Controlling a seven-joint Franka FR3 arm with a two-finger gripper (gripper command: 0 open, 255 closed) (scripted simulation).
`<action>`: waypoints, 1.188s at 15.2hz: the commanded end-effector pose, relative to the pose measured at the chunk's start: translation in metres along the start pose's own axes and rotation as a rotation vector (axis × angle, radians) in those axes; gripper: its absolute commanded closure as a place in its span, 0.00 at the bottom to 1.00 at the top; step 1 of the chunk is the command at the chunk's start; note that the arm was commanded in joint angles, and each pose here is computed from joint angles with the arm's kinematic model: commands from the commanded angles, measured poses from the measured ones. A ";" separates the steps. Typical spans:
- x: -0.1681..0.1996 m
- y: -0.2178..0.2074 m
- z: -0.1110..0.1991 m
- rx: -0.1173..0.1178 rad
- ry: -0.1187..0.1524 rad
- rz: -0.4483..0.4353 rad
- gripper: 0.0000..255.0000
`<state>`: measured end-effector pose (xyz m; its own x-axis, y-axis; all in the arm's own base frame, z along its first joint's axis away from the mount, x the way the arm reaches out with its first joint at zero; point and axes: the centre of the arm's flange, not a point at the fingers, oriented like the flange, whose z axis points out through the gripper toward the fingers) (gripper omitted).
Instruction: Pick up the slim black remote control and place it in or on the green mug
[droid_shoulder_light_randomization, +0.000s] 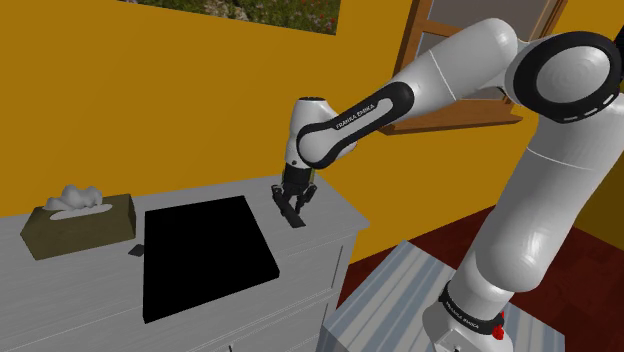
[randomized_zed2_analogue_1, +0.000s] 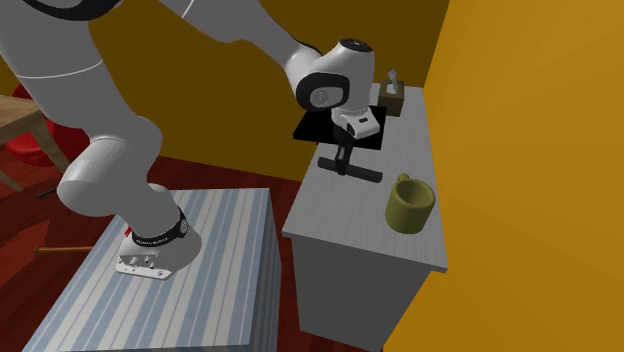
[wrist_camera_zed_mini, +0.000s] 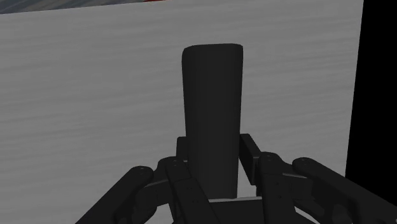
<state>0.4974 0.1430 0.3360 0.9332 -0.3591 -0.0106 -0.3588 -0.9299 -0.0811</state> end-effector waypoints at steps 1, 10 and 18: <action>0.000 -0.002 -0.010 0.000 0.000 0.000 1.00; 0.000 -0.005 -0.058 0.000 0.000 0.000 1.00; -0.001 -0.009 -0.100 0.000 0.000 0.000 1.00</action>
<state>0.4982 0.1447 0.4299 0.9333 -0.3590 -0.0106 -0.3586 -0.9300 -0.0811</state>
